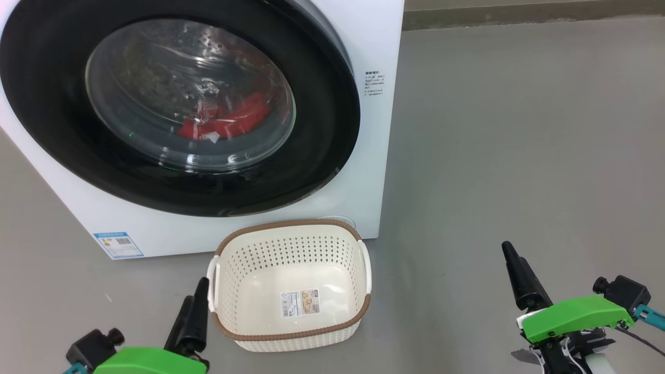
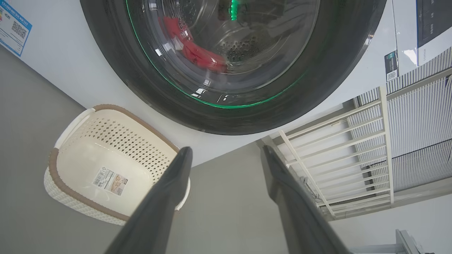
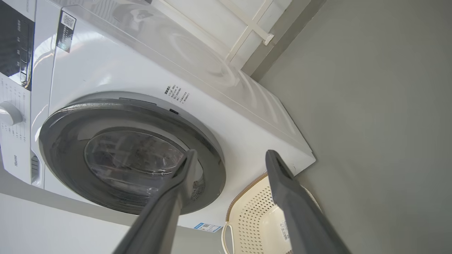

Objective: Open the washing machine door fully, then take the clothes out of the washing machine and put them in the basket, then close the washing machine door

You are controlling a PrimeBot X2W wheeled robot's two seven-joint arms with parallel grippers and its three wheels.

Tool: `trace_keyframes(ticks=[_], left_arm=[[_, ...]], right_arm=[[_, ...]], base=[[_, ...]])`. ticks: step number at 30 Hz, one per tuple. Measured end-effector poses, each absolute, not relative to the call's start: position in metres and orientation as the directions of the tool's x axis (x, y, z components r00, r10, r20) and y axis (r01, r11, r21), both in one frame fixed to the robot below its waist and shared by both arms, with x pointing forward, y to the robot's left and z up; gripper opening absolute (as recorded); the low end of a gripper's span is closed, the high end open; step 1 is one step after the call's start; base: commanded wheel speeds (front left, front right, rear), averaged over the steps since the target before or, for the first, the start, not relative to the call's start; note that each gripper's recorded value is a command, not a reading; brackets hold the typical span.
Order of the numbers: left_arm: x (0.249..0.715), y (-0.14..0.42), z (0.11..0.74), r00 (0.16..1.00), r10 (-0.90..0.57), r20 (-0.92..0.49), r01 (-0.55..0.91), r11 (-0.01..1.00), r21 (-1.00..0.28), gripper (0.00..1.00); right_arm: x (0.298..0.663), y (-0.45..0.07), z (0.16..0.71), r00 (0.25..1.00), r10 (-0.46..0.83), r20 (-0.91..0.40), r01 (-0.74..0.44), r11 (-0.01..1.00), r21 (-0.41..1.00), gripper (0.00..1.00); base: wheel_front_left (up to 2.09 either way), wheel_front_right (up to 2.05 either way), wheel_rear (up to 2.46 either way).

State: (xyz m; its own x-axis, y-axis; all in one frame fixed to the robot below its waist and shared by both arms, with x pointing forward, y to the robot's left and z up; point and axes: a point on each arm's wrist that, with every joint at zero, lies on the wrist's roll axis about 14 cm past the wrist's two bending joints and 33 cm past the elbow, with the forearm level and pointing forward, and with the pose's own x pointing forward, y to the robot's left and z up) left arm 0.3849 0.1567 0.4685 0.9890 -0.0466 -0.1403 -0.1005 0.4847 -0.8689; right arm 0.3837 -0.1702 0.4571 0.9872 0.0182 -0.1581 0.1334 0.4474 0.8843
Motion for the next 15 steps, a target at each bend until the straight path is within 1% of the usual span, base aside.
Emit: trace_keyframes(ticks=[9, 15], left_arm=[[0.387, 0.154, 0.472, 0.991, -0.049, -0.127, -0.072, 0.603, -0.795, 1.00], [0.393, 0.151, 0.480, 0.994, -0.050, -0.102, -0.045, 0.653, -0.756, 1.00]], right_arm=[[0.388, -0.165, 0.461, 0.989, 0.033, -0.143, 0.101, 0.558, 0.823, 1.00], [0.392, -0.159, 0.463, 0.989, 0.053, -0.135, 0.073, 0.623, 0.779, 1.00]], base=[[0.00, 0.00, 0.00], [0.00, 0.00, 0.00]])
